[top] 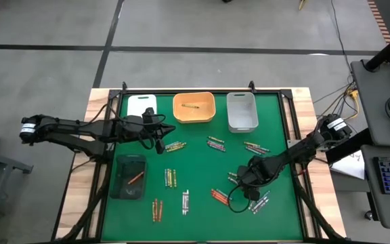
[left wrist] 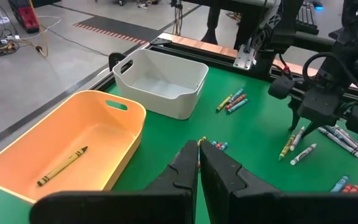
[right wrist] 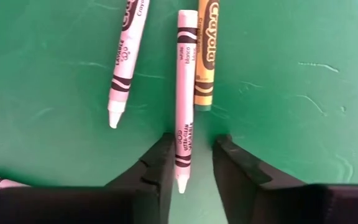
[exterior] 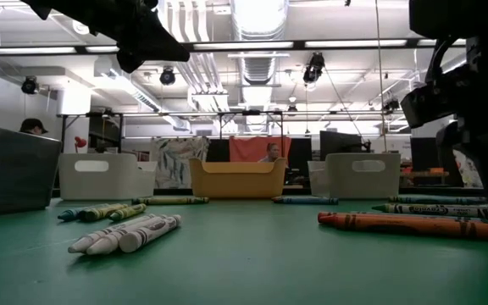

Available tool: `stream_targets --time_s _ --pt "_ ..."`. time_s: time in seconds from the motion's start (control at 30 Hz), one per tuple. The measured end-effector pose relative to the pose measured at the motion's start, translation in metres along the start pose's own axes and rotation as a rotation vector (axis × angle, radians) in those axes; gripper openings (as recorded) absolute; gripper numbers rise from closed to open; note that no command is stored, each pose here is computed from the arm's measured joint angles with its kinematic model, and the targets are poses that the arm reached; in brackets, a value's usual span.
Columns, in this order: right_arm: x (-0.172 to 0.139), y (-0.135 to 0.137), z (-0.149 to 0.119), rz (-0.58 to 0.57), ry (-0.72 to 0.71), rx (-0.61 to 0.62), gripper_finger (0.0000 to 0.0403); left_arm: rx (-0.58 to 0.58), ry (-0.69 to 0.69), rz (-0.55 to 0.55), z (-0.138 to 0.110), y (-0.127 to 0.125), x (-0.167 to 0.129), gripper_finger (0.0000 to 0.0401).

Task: Sort crayons
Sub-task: Put the white crayon into the gray bin

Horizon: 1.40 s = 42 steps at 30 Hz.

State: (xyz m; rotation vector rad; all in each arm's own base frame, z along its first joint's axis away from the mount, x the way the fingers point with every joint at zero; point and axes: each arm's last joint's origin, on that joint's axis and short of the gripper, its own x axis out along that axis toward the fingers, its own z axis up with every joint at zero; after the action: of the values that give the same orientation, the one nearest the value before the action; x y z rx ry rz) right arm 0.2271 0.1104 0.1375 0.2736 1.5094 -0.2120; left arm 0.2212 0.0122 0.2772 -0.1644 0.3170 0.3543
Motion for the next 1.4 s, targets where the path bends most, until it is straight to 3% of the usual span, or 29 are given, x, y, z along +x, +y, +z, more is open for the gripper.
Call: stream_targets --time_s 0.27,0.5,0.87,1.17,1.4 --pt "-0.002 0.000 0.000 0.009 -0.007 -0.007 0.0016 -0.008 -0.003 -0.001 0.000 0.000 0.000 0.0000" --pt "-0.015 -0.003 -0.003 -0.002 -0.012 -0.008 0.0009 -0.013 -0.013 -0.003 0.001 0.000 0.000 0.0000" --pt "-0.074 0.003 0.006 0.097 -0.102 -0.002 0.0009 -0.035 -0.019 -0.005 0.002 0.000 0.000 0.0000" --pt "-0.116 -0.019 0.048 0.152 -0.253 0.028 0.0009 0.028 -0.037 -0.007 0.003 -0.001 0.000 0.0000" --pt "-0.130 -0.065 0.095 0.095 -0.308 0.063 0.0009 0.044 -0.022 -0.004 0.002 -0.001 0.000 0.0000"
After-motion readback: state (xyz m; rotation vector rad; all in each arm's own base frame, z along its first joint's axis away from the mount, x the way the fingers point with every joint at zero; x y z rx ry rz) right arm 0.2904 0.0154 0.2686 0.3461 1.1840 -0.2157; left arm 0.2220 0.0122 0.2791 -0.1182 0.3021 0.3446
